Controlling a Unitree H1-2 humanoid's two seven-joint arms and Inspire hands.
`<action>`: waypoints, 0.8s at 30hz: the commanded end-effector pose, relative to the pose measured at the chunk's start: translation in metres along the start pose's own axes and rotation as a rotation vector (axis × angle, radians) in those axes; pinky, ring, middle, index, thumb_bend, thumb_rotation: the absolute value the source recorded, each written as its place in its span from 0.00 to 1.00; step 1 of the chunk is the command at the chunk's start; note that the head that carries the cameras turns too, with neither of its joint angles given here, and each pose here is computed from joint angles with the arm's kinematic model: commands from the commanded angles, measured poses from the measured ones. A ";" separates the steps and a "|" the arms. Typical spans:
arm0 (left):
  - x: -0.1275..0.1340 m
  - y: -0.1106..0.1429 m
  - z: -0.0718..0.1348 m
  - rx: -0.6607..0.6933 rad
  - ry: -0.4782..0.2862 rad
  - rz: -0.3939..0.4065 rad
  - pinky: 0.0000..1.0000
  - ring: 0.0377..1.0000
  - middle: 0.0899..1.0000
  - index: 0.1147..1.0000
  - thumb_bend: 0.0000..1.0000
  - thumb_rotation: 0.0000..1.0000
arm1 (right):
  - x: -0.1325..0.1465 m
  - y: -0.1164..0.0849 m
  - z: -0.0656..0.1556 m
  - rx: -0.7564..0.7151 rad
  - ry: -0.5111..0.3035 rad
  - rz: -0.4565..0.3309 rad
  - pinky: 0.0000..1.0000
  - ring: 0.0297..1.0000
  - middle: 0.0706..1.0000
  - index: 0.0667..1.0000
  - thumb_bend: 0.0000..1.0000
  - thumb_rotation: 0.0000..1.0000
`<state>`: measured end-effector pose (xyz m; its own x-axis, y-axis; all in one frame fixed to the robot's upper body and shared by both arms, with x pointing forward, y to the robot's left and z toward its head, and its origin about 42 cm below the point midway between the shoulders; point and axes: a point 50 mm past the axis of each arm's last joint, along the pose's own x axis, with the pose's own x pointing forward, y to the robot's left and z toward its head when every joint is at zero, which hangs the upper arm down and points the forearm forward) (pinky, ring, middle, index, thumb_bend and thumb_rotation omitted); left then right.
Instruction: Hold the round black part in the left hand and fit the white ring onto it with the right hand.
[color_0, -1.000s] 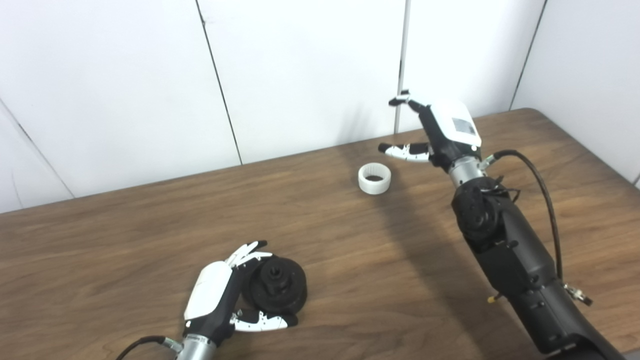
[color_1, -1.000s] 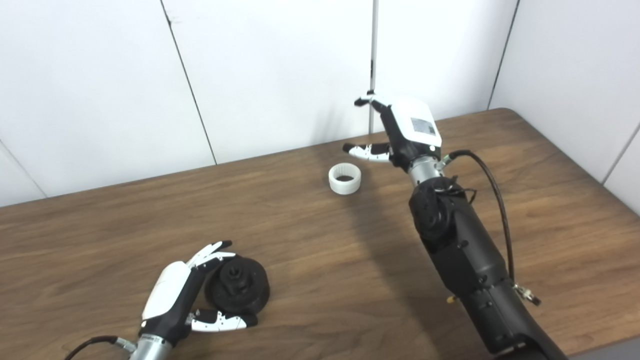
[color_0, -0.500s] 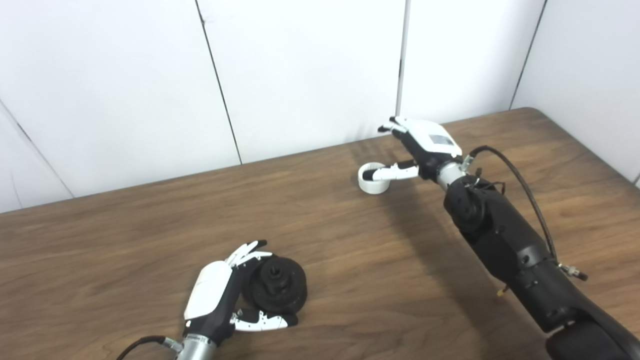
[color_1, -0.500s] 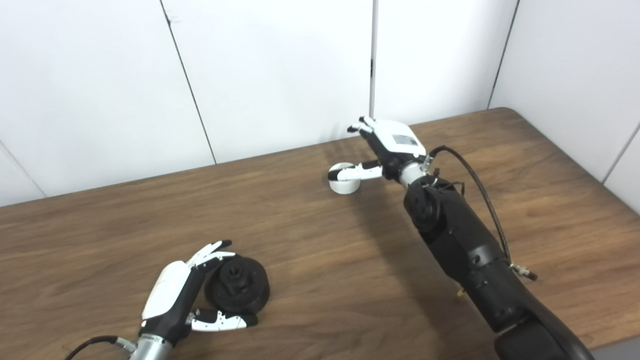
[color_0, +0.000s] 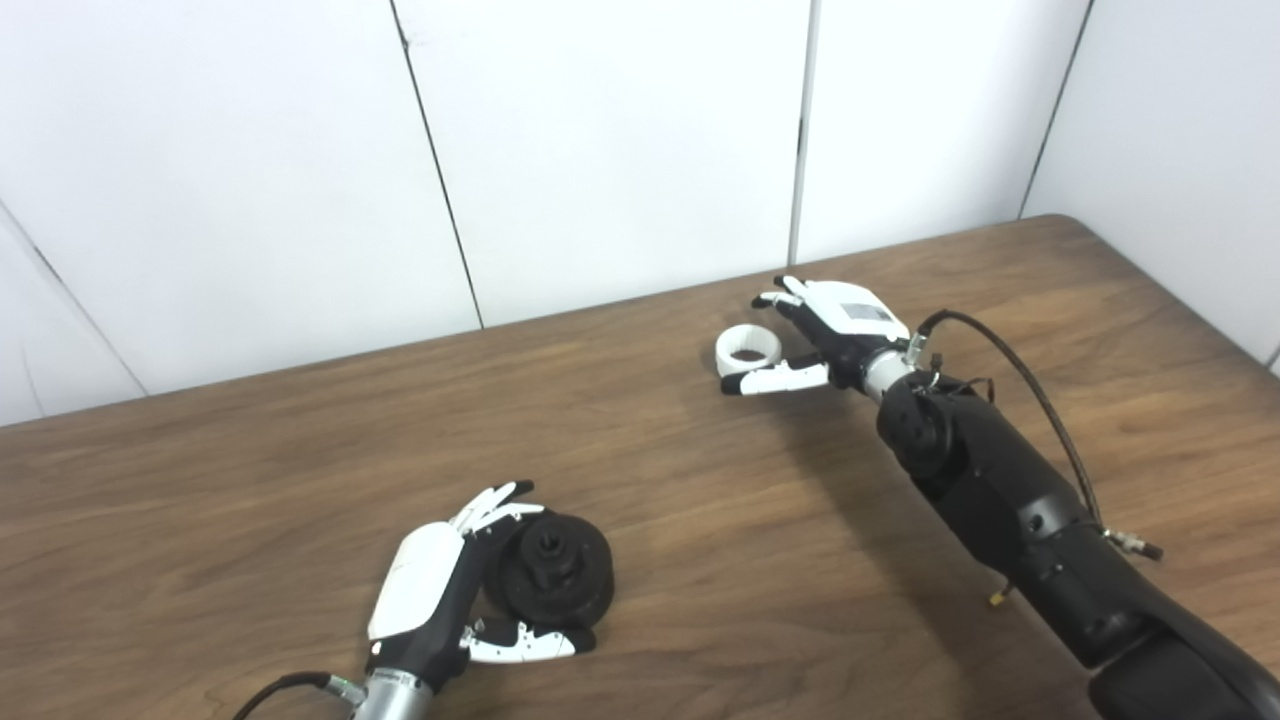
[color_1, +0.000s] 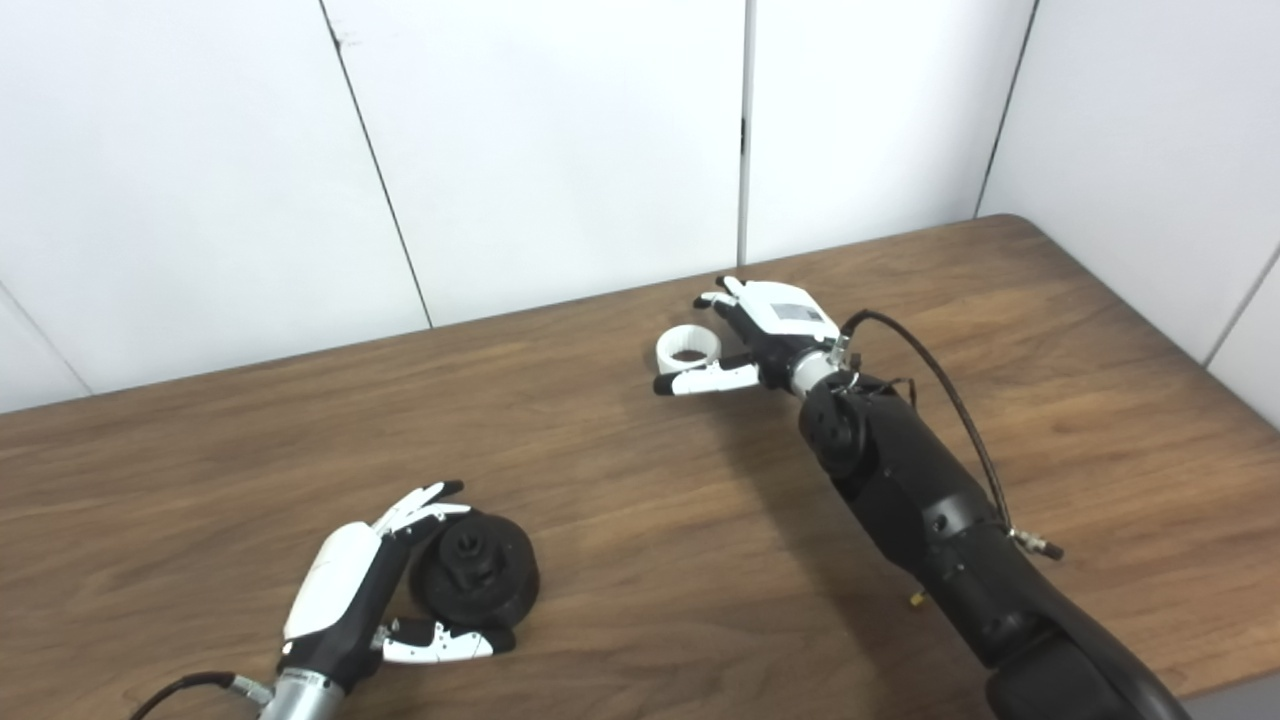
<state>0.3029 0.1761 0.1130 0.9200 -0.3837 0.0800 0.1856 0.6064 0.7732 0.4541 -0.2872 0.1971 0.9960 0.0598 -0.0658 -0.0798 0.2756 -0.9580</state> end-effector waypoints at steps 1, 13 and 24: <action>-0.015 -0.009 -0.017 0.034 0.082 -0.068 0.87 0.92 0.90 0.59 0.88 0.27 | 0.011 -0.026 0.010 -0.012 -0.023 -0.060 0.94 1.00 1.00 0.90 1.00 0.86; -0.017 -0.010 -0.016 0.031 0.080 -0.070 0.87 0.92 0.90 0.59 0.88 0.28 | 0.011 -0.011 0.008 0.017 -0.013 -0.049 0.92 0.98 0.99 0.84 0.91 0.59; -0.018 -0.008 -0.017 0.032 0.079 -0.068 0.87 0.92 0.90 0.59 0.88 0.29 | 0.013 -0.004 0.005 0.049 -0.009 -0.079 0.93 0.97 0.98 0.80 0.86 0.51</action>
<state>0.3022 0.1771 0.1126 0.9211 -0.3816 0.0774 0.1865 0.6068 0.7726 0.4551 -0.2850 0.1763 0.9960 0.0251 -0.0856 -0.0891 0.3255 -0.9413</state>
